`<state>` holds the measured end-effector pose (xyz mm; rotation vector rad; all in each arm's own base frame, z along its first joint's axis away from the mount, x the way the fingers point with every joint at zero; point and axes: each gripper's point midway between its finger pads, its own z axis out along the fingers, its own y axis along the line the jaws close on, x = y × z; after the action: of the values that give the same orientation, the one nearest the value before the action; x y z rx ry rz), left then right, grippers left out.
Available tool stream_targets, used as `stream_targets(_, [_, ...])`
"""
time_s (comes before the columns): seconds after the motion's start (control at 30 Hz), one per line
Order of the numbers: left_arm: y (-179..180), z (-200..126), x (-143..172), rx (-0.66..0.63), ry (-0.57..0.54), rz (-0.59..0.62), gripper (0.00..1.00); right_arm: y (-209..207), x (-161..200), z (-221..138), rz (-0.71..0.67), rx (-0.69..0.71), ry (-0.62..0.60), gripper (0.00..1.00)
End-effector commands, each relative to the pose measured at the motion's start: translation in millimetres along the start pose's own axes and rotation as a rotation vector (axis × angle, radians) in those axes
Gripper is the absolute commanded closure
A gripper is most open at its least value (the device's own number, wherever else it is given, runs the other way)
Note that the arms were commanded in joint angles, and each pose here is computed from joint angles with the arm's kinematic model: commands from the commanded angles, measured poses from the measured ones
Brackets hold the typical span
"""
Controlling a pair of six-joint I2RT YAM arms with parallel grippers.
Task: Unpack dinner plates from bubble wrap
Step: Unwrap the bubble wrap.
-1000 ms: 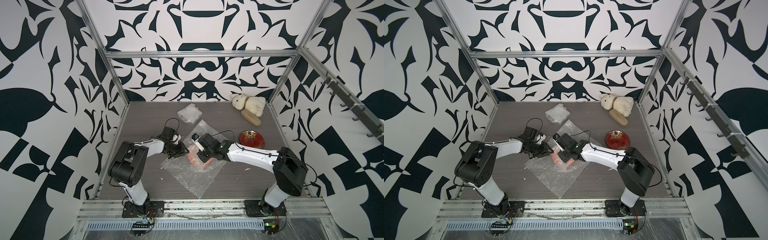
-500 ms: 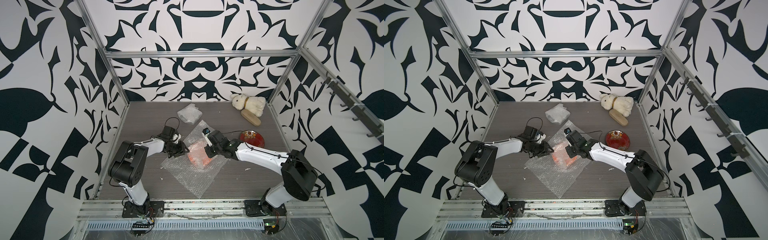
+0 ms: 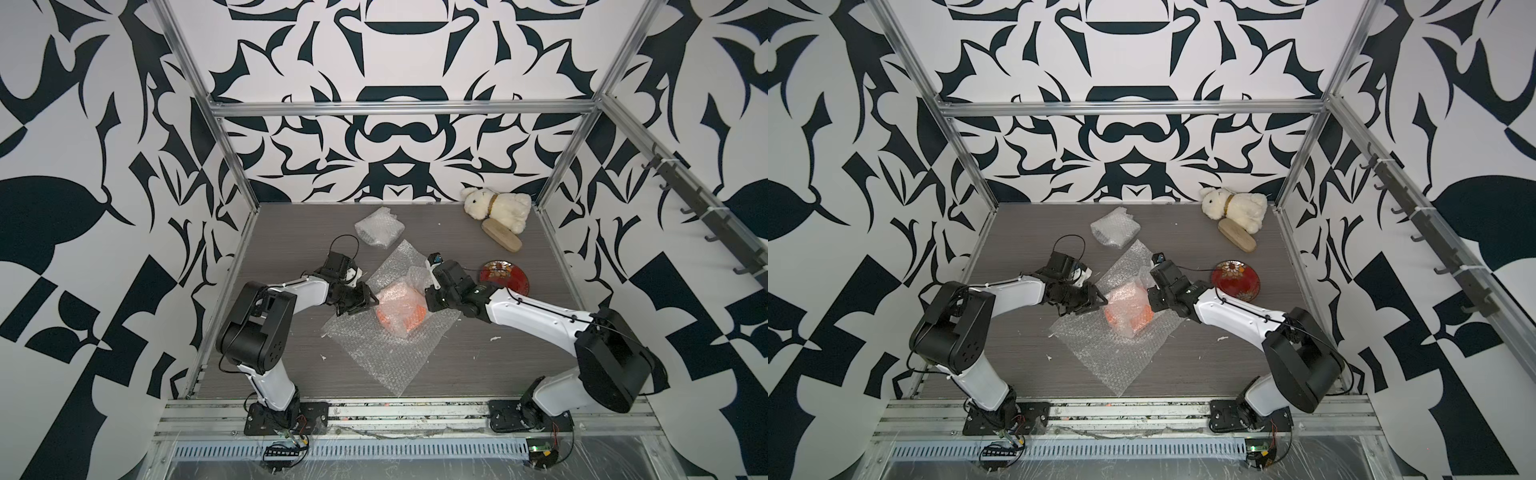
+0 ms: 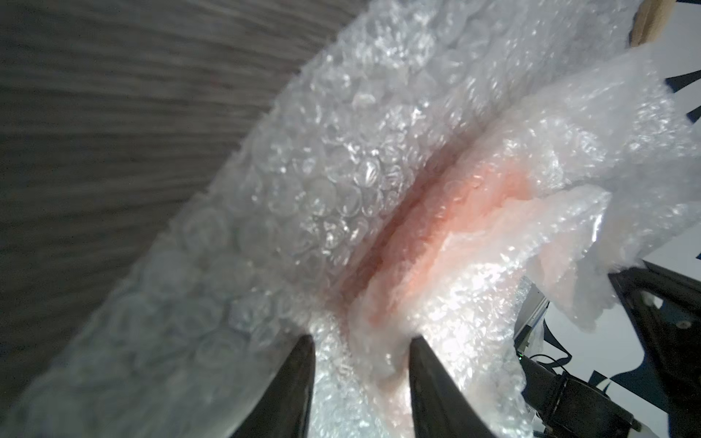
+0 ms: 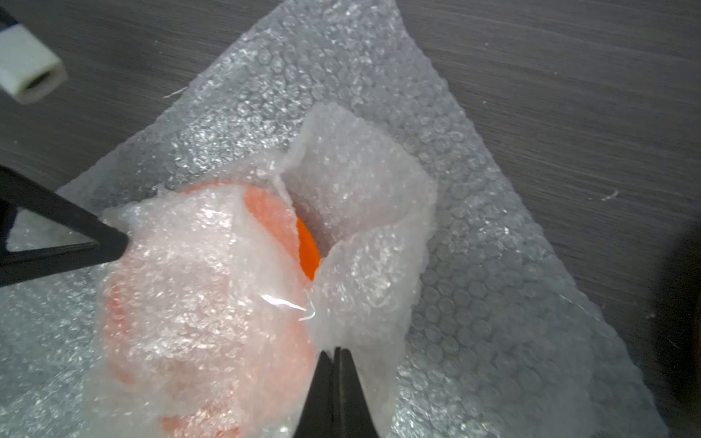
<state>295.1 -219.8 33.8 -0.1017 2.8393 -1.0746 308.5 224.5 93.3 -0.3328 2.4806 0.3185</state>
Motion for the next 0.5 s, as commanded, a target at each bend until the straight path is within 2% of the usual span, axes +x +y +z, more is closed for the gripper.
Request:
stream_targets(0.0, [-1.9, -1.0, 2.0, -0.005, 0.013, 0.009, 0.57, -14.3, -7.0, -5.3, 0.080, 0.035, -0.036, 1.00])
stream_targets(0.27, [-11.3, -6.8, -0.4, 0.007, -0.001, 0.029, 0.55, -38.1, 0.1, -1.3, 0.180, 0.095, -0.010, 1.00])
stream_targets(0.47, [-25.7, -18.4, -6.7, 0.010, -0.024, 0.069, 0.52, -44.8, 2.9, 0.5, 0.204, 0.107, -0.003, 1.00])
